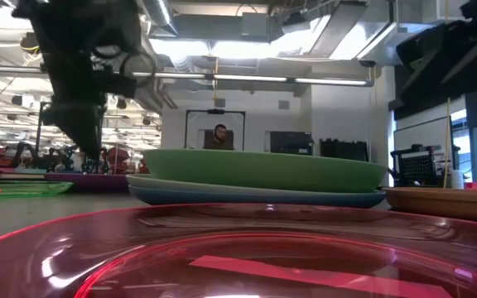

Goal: Stack plastic plates
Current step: Stack the purple plate on top of the light green plate

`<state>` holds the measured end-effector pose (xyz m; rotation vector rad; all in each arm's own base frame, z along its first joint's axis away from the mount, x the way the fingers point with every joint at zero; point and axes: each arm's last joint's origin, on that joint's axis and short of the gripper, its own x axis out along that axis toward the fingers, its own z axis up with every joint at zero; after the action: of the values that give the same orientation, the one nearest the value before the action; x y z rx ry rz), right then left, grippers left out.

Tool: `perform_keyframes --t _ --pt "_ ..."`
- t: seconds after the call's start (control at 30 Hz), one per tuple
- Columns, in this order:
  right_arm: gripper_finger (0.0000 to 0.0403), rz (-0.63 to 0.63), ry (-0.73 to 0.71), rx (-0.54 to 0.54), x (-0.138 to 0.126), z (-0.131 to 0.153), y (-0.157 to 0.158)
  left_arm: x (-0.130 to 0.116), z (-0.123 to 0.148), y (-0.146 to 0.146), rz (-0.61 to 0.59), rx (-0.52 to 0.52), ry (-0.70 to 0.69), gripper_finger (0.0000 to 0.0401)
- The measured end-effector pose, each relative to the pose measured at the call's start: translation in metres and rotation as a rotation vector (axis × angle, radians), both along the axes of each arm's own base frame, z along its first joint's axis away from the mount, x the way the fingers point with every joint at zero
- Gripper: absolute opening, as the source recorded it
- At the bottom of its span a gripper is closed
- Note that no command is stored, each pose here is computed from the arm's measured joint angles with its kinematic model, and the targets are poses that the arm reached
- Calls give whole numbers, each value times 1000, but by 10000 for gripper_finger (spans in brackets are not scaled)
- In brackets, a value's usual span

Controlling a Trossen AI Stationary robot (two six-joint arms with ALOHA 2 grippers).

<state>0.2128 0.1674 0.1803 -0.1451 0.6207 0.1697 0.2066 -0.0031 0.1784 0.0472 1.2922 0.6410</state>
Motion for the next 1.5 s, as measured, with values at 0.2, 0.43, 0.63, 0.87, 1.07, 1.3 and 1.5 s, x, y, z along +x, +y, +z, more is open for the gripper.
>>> perform_keyframes --t 0.2,0.43,0.63,0.87,1.07,1.3,1.5 --pt "154 -8 -3 -8 0 0 0 4 -15 18 70 -8 42 114" --pt "154 -8 -3 -8 0 0 0 10 -31 37 135 -9 92 114" --pt "154 -21 -6 -20 0 0 -1 16 -45 46 124 -38 132 105" --pt "154 -47 -15 -43 0 -1 -2 17 -49 46 98 -23 169 21" --pt "154 -47 -16 -43 0 -1 -2 21 -37 37 33 10 189 12" --pt "154 -65 -25 -55 0 0 -3 47 -2 13 -92 33 130 7" --pt "154 -65 -24 -56 0 0 -3 70 36 -26 -269 46 24 10"
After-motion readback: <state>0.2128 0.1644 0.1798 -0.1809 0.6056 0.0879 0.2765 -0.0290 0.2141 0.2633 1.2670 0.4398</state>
